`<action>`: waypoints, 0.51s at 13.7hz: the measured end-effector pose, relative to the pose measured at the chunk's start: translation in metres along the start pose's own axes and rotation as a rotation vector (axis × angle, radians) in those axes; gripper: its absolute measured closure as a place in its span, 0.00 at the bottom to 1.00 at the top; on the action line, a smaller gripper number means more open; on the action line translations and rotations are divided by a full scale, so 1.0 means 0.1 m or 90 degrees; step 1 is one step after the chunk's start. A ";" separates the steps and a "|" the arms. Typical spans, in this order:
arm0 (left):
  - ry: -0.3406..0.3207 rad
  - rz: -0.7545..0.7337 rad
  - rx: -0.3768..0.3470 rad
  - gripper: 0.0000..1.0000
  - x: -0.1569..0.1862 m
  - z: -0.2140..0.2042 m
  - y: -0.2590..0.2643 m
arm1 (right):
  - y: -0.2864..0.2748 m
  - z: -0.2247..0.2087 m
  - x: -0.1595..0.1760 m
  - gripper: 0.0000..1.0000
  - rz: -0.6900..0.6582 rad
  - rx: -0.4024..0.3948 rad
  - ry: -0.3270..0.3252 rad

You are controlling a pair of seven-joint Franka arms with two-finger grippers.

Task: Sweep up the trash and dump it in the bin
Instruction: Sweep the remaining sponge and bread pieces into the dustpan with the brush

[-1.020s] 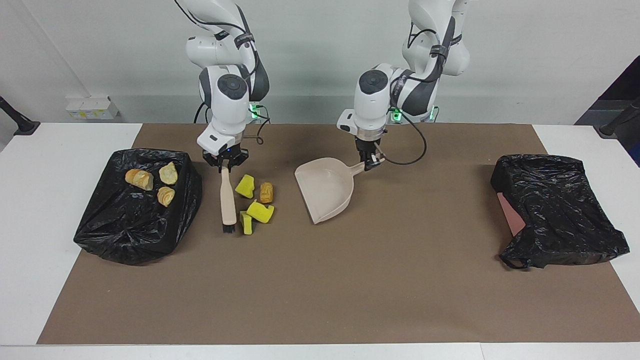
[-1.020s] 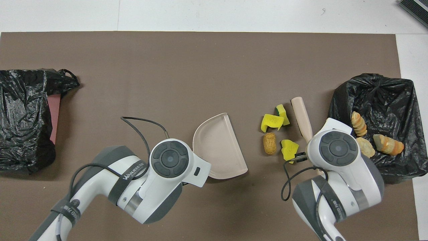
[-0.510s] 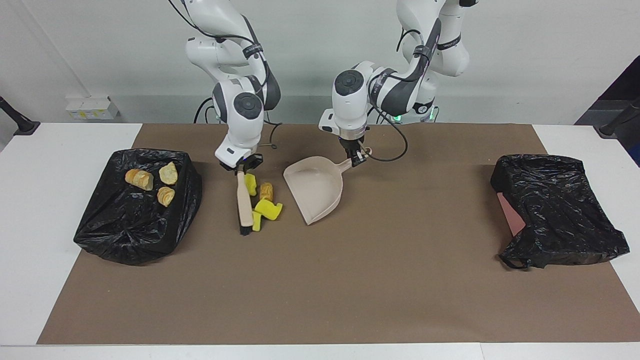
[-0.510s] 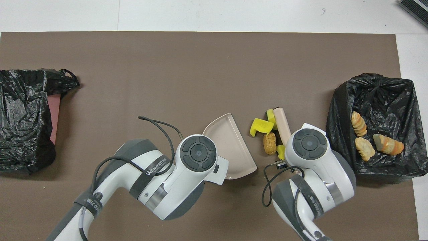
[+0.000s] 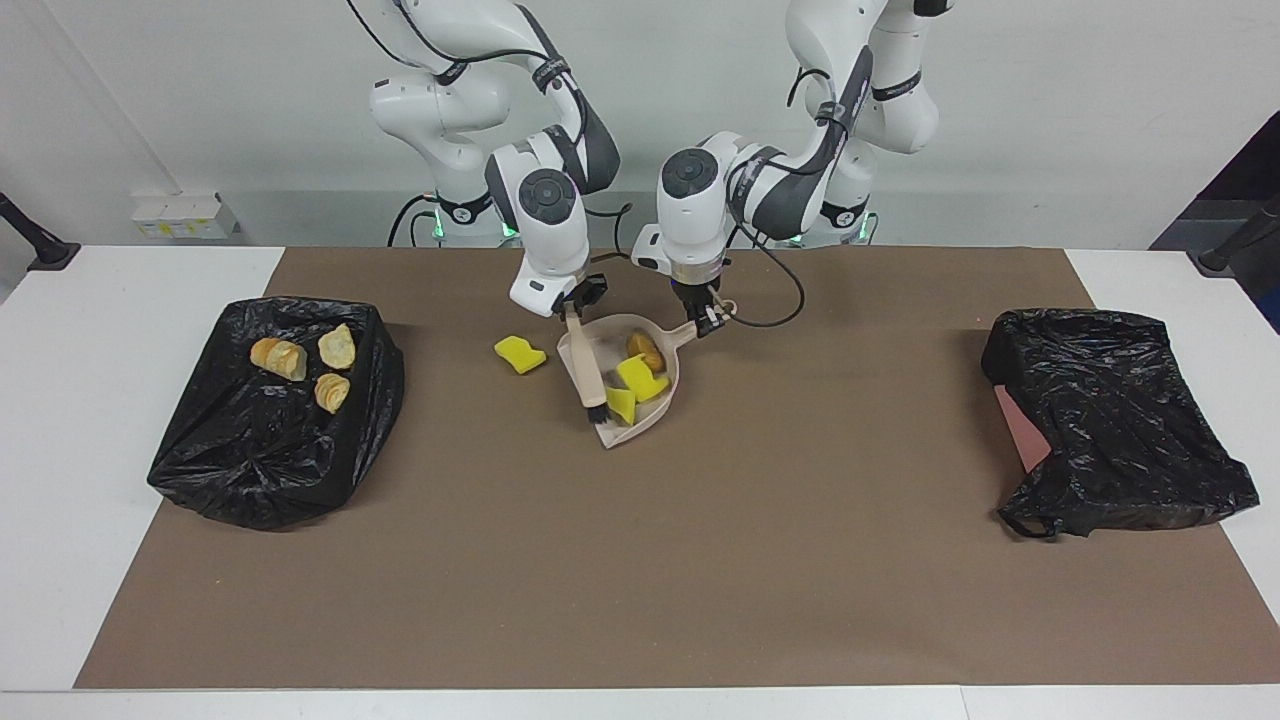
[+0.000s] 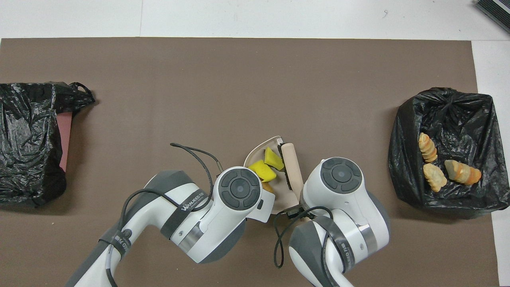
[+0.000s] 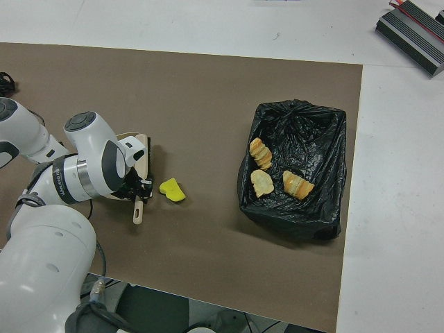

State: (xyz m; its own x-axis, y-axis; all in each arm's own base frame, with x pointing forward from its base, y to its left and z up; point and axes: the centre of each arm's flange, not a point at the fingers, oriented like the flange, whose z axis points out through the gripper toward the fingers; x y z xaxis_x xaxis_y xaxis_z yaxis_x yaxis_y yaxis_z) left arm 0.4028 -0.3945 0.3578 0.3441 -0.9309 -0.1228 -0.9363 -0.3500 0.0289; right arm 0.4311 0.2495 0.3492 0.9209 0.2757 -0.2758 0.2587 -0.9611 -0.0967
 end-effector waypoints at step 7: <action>0.001 0.044 0.002 0.69 -0.01 -0.02 -0.07 | 0.85 -0.87 -0.30 0.74 0.132 -0.019 -0.024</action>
State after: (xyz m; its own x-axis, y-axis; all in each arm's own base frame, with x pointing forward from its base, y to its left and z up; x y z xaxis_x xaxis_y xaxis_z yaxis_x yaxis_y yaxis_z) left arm 0.4090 -0.3916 0.3592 0.2787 -0.9529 -0.1198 -0.9581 -0.2845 0.0340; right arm 0.4506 0.1582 0.4325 0.9440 0.0713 -0.3220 0.0735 -0.9973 -0.0052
